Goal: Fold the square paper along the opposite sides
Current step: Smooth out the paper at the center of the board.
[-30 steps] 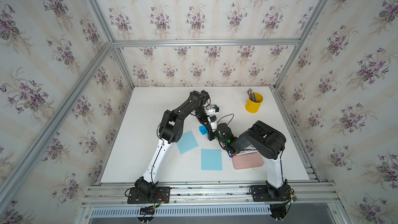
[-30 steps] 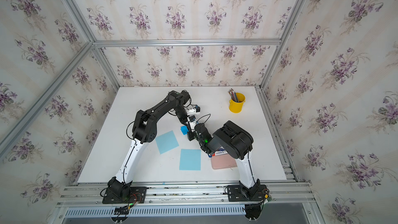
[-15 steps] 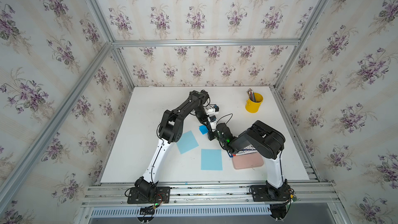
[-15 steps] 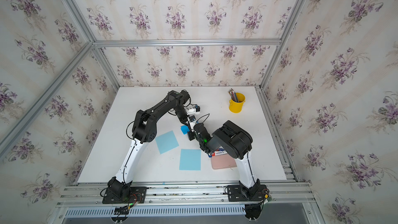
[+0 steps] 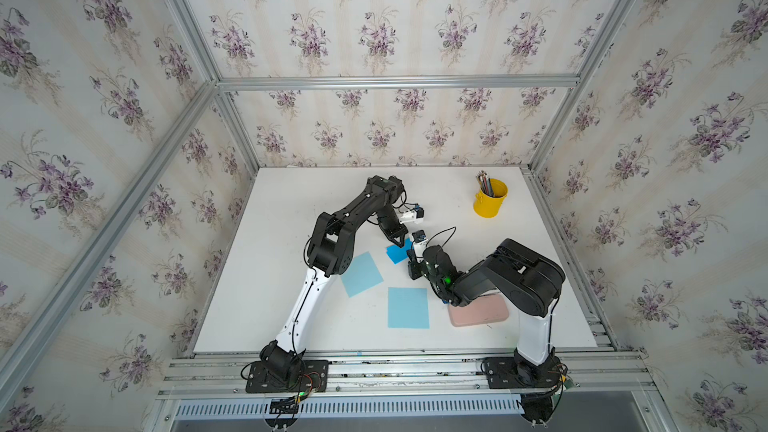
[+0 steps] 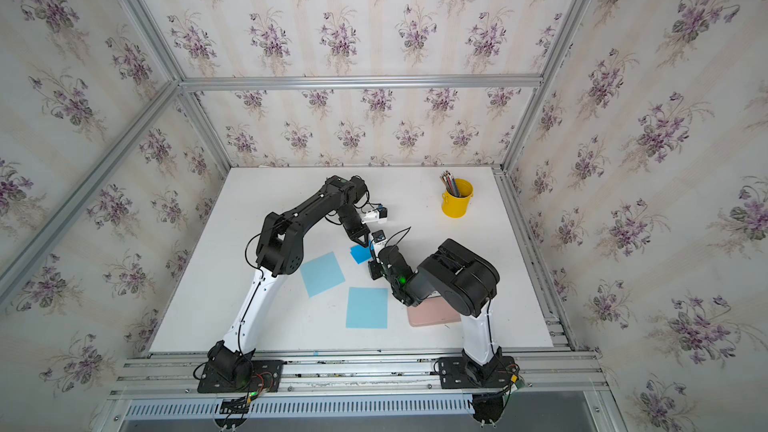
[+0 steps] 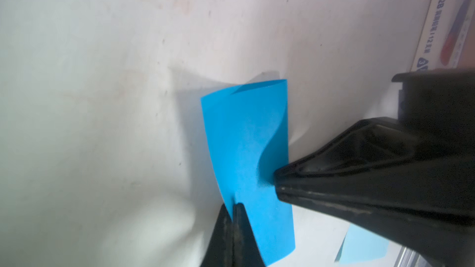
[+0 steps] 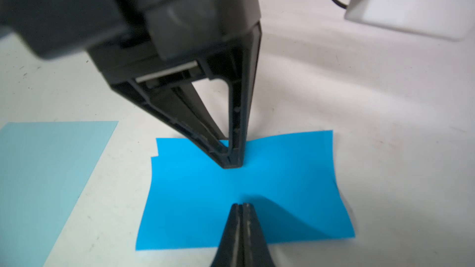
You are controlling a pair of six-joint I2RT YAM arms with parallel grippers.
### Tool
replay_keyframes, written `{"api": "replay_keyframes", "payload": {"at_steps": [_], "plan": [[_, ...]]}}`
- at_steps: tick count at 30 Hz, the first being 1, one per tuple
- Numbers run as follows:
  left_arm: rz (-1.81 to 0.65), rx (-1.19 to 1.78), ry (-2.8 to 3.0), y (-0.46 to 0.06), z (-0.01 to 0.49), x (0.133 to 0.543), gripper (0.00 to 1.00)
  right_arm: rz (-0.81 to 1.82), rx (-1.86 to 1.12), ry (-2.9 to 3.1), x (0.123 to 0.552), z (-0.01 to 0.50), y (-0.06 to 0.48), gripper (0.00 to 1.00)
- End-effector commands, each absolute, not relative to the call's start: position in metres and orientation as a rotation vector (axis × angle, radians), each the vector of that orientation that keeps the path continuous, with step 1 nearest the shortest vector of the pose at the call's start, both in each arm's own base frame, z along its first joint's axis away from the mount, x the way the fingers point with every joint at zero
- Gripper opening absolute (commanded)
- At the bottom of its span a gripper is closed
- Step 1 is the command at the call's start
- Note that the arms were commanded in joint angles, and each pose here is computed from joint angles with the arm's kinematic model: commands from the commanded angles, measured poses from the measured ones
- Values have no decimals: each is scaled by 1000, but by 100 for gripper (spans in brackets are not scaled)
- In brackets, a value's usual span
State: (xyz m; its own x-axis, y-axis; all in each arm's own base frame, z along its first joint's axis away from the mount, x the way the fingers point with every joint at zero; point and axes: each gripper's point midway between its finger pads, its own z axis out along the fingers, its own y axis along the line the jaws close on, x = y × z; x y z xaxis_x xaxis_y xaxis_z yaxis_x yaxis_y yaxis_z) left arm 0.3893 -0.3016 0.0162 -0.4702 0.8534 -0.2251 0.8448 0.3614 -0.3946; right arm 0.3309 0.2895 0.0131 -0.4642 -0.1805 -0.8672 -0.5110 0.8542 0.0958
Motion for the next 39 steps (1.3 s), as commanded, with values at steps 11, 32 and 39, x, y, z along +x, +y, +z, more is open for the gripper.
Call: {"api": "replay_keyframes", "payload": {"at_steps": [11,32,39], "plan": [[702,-1638,-2568,-299,16,390,0,436,-589,1989,308,43,284,0],[668,-1640,-2574,-294,12,392,0,524,-634,2108,326,-5,325,0],[657,-1626,-2580,-289,9,396,0,507,-647,2166,301,-10,309,0]]}}
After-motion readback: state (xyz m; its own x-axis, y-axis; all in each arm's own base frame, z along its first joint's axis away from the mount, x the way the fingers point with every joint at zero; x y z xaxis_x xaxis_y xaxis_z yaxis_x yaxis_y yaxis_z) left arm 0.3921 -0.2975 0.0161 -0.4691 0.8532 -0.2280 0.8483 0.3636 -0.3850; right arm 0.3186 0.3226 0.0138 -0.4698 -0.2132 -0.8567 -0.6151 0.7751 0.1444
